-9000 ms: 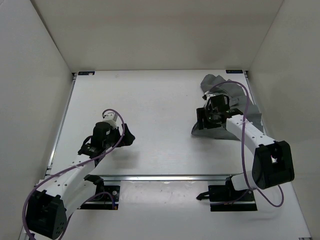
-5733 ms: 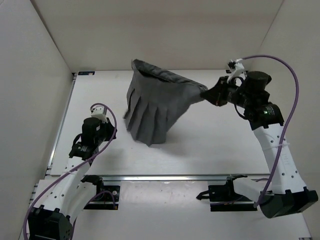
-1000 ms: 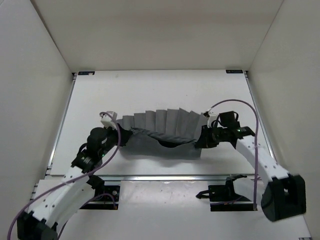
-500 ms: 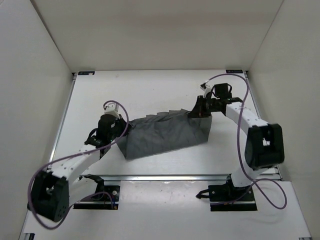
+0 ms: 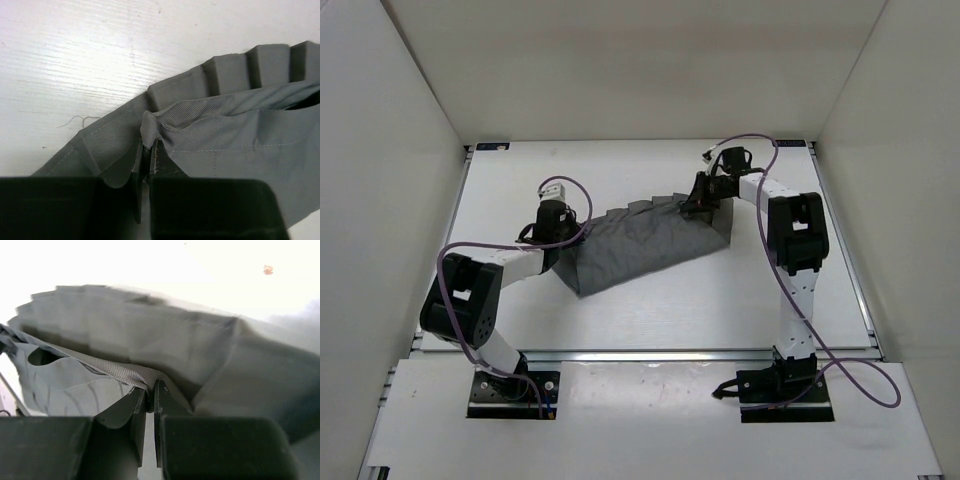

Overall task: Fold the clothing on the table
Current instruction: Fold the skirt

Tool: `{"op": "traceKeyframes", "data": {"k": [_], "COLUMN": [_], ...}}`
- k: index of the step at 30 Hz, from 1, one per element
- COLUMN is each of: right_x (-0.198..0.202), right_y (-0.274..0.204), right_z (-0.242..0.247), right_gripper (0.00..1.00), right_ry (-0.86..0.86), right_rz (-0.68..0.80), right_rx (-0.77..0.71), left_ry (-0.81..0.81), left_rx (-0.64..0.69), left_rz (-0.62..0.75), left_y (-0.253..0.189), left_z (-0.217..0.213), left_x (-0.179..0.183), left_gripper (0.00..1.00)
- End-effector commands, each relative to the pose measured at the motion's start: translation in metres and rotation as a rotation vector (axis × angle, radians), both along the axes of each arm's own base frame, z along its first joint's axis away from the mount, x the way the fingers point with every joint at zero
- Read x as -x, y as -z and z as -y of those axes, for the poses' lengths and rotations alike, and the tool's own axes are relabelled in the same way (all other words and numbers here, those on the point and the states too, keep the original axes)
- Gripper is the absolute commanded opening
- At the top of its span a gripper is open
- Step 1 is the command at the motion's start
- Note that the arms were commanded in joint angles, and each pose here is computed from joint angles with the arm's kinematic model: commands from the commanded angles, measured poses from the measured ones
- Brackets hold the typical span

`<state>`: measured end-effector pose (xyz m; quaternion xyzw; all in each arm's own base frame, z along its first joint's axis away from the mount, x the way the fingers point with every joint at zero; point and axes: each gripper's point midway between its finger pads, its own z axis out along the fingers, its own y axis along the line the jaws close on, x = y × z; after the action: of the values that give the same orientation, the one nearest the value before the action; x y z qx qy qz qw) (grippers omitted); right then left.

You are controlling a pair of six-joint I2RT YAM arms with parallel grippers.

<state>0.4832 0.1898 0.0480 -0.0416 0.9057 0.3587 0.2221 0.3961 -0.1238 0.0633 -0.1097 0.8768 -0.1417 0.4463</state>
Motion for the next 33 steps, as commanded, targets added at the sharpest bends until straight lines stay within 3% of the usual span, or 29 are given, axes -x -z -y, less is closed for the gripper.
{"op": "traceKeyframes", "data": {"k": [1, 2, 4, 6, 7, 8, 9, 10, 14, 18, 25, 33], "right_x": [-0.022, -0.02, -0.017, -0.014, -0.016, -0.014, -0.015, -0.02, -0.021, -0.006, 0.036, 0.043], "right_y": [0.011, 0.012, 0.02, 0.021, 0.019, 0.017, 0.014, -0.005, -0.066, -0.105, -0.066, -0.04], "right_z": [0.026, 0.025, 0.024, 0.026, 0.027, 0.023, 0.024, 0.024, 0.024, 0.055, 0.109, 0.142], "right_gripper": [0.0, 0.0, 0.0, 0.03, 0.08, 0.27, 0.37, 0.41, 0.55, 0.58, 0.57, 0.58], "right_ry": [0.072, 0.064, 0.06, 0.062, 0.061, 0.047, 0.039, 0.039, 0.04, 0.132, 0.263, 0.339], "right_rz": [0.007, -0.006, -0.029, -0.039, -0.029, -0.024, -0.006, 0.045, 0.223, 0.264, 0.162, 0.091], "right_rx": [0.109, 0.104, 0.1, 0.118, 0.122, 0.118, 0.123, 0.127, 0.166, 0.178, 0.195, 0.237], "left_ry": [-0.064, -0.058, -0.058, -0.062, -0.052, -0.045, -0.05, -0.055, -0.074, -0.024, -0.068, -0.107], "left_rx": [-0.051, -0.046, -0.048, -0.031, -0.021, -0.019, -0.011, -0.002, 0.027, 0.039, 0.066, 0.035], "left_rz": [-0.009, -0.011, -0.019, -0.017, -0.012, -0.011, 0.005, 0.031, 0.115, 0.05, -0.114, -0.224], "left_y": [0.001, 0.003, 0.007, 0.005, 0.002, 0.001, -0.006, -0.017, -0.058, -0.062, -0.023, 0.005], "left_z": [-0.021, -0.019, -0.019, -0.021, -0.019, -0.019, -0.02, -0.021, -0.025, -0.02, -0.029, -0.036], "left_x": [-0.009, -0.01, -0.01, -0.015, -0.016, -0.017, -0.019, -0.021, -0.023, -0.004, 0.042, 0.07], "left_gripper": [0.13, 0.27, 0.28, 0.42, 0.55, 0.58, 0.62, 0.64, 0.65, 0.65, 0.63, 0.64]}}
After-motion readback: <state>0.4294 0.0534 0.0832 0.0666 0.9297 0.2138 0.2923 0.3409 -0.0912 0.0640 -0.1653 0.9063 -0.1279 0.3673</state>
